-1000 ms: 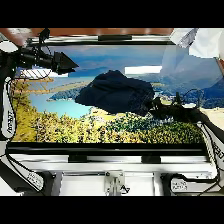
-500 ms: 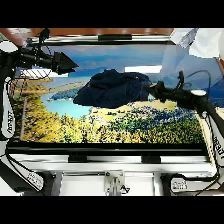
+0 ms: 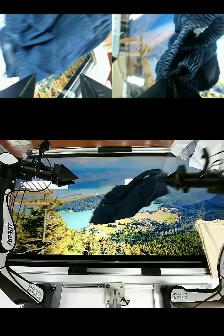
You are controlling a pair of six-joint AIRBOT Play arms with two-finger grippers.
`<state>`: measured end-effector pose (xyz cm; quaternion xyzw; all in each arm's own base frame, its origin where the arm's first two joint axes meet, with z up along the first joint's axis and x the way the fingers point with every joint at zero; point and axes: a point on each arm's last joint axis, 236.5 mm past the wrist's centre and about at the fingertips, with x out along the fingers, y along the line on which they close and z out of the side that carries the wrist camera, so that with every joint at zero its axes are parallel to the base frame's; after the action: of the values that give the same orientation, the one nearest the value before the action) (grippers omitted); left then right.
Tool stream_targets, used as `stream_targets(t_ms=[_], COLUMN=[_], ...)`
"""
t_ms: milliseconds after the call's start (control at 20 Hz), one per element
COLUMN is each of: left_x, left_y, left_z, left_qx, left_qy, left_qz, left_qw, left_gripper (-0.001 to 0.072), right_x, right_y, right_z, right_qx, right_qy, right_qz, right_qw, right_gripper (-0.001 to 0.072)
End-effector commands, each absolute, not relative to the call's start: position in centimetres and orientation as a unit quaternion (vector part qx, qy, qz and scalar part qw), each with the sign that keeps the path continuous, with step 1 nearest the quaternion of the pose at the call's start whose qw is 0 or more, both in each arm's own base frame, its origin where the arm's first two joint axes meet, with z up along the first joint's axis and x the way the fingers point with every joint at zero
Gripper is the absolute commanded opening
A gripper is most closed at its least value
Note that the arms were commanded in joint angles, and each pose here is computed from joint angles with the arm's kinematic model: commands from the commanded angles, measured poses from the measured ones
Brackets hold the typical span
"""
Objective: Fold the shirts.
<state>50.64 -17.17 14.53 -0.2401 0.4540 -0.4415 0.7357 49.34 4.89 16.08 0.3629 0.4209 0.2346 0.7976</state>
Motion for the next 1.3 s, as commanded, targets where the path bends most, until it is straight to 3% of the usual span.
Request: stream_targets(t_ms=[0,250,500,700,900,1050,1250], left_x=[50.6,50.5,49.9,48.5,45.3,44.5,44.5], left_y=[-17.2,-17.6,-18.2,-18.3,-19.1,-19.9,-20.4], left_z=[14.6,15.4,17.8,19.7,21.4,22.4,22.2], left_qx=[-0.24,-0.252,-0.263,-0.253,-0.231,-0.223,-0.222], left_qy=[0.454,0.446,0.424,0.421,0.437,0.433,0.435], left_qz=[-0.442,-0.452,-0.471,-0.479,-0.503,-0.51,-0.512], left_qw=[0.736,0.73,0.727,0.728,0.709,0.709,0.707], left_gripper=[0.0598,0.0597,0.0597,0.0597,0.0597,0.0597,0.0597], right_x=[48.0,46.3,43.4,40.1,36.4,32.6,23.7], right_y=[-1.7,-12.7,-20.8,-26.7,-32.7,-35.7,-37.7], right_z=[21.3,27.3,27.5,27.1,26.7,24.6,19.4], right_qx=[0.353,0.367,0.39,0.382,0.325,0.313,0.334], right_qy=[0.409,0.32,0.281,0.263,0.247,0.283,0.398], right_qz=[0.174,0.072,-0.006,-0.069,-0.14,-0.203,-0.301], right_qw=[0.823,0.87,0.877,0.883,0.902,0.884,0.8], right_gripper=[0.0138,0.0138,0.0139,0.0139,0.0139,0.0139,0.0138])
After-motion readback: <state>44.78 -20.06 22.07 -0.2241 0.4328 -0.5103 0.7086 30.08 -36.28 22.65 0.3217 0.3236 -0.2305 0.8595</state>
